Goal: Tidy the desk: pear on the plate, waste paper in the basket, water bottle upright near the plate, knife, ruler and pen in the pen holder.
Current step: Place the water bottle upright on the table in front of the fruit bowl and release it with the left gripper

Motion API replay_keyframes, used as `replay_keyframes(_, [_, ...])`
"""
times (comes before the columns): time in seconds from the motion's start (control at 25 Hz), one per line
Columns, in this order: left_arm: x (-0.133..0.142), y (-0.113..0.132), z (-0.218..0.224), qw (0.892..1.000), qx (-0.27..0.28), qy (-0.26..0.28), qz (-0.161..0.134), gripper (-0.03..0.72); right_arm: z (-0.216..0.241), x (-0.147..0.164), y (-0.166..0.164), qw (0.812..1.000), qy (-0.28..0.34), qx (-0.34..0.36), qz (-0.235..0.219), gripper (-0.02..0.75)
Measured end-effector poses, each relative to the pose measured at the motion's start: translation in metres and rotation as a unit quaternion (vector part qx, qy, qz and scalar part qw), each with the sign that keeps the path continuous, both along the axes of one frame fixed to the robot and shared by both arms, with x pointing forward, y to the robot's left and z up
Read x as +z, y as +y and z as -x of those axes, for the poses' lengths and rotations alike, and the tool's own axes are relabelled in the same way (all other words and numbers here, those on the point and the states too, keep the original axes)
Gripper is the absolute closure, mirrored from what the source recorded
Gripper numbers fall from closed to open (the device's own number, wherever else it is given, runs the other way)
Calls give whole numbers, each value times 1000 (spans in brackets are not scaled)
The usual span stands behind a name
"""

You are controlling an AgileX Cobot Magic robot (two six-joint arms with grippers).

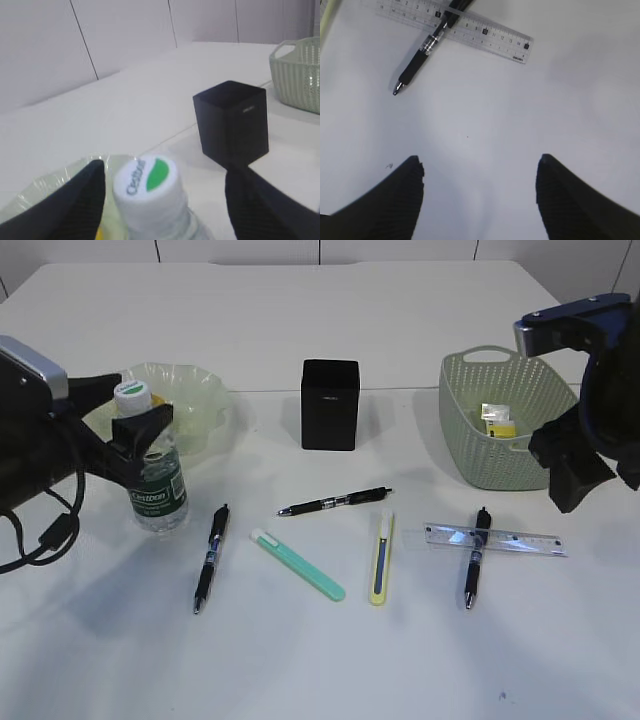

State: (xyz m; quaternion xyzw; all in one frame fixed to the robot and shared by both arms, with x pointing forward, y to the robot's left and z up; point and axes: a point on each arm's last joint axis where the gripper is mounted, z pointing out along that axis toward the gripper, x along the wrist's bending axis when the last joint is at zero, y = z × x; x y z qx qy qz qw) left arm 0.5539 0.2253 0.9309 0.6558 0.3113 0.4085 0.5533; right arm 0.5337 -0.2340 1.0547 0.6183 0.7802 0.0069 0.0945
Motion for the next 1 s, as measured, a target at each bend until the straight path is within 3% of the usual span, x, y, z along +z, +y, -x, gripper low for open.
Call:
replay_keyframes(0.4, [44,1,9,998,-3,-60,11,160,0,0,0,1000,0,0,0,216])
replay_keyframes(1.0, [92,17,25,996,74,-45,30,160,-4,11,1,1000,-18,3,-4,214])
